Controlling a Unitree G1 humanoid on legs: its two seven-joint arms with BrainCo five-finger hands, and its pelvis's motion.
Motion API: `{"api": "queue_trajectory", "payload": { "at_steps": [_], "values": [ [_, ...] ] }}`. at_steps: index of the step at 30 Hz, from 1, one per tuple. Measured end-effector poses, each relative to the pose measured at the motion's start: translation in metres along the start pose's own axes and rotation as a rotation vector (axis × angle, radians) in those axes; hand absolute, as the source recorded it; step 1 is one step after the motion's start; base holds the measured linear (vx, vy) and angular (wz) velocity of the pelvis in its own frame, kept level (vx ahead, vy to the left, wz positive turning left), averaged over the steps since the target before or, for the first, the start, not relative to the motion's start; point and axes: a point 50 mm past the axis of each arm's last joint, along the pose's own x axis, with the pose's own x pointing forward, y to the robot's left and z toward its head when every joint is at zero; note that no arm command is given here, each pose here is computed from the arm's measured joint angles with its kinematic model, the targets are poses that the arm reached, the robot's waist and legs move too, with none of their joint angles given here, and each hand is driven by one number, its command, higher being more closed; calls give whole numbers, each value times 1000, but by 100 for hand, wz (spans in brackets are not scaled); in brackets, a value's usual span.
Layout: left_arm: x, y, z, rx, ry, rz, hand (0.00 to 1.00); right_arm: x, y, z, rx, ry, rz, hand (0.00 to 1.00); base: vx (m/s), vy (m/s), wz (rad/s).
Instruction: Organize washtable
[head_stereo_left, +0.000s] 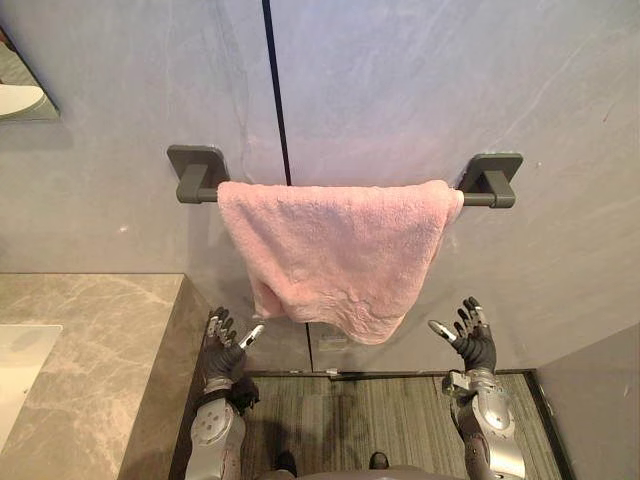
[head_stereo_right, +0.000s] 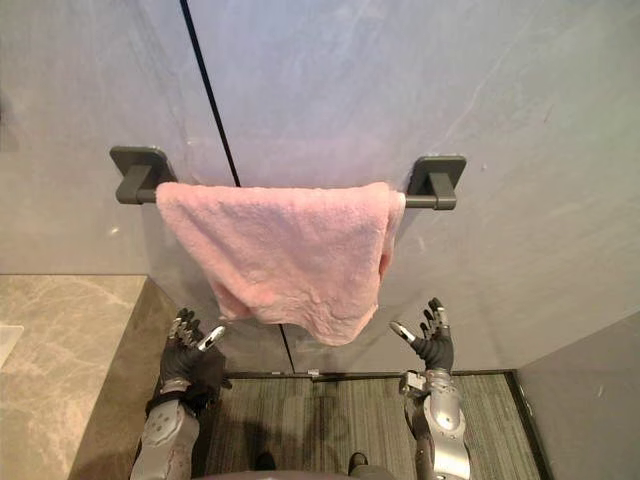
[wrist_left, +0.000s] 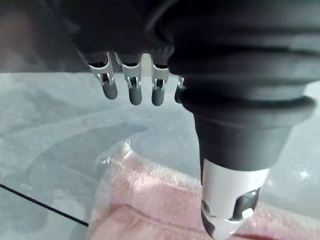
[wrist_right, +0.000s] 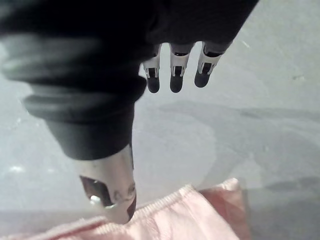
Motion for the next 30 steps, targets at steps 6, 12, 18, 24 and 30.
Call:
{"api": "queue_trajectory", "payload": {
  "at_steps": [6, 12, 18, 24, 30],
  "values": [
    [-6, 12, 40, -60, -174, 65, 0, -4, -26, 32, 4, -137, -124, 0, -7, -3, 0],
    [-18, 10, 105, -105, -487, 54, 0, -10, -35, 90, 18, -407, -167, 0, 0, 0, 0],
    [-43, 14, 172, -205, -844, 23, 0, -24, -29, 170, 159, -828, -100, 0, -5, -2, 0],
    [-67, -12, 211, -372, -1052, -298, 0, -38, 18, 221, 335, -1099, 328, 0, -13, -4, 0],
    [-76, -67, 203, -526, -905, -821, 0, -53, 95, 225, 449, -1037, 894, 0, -40, -8, -1]
  ]
}}
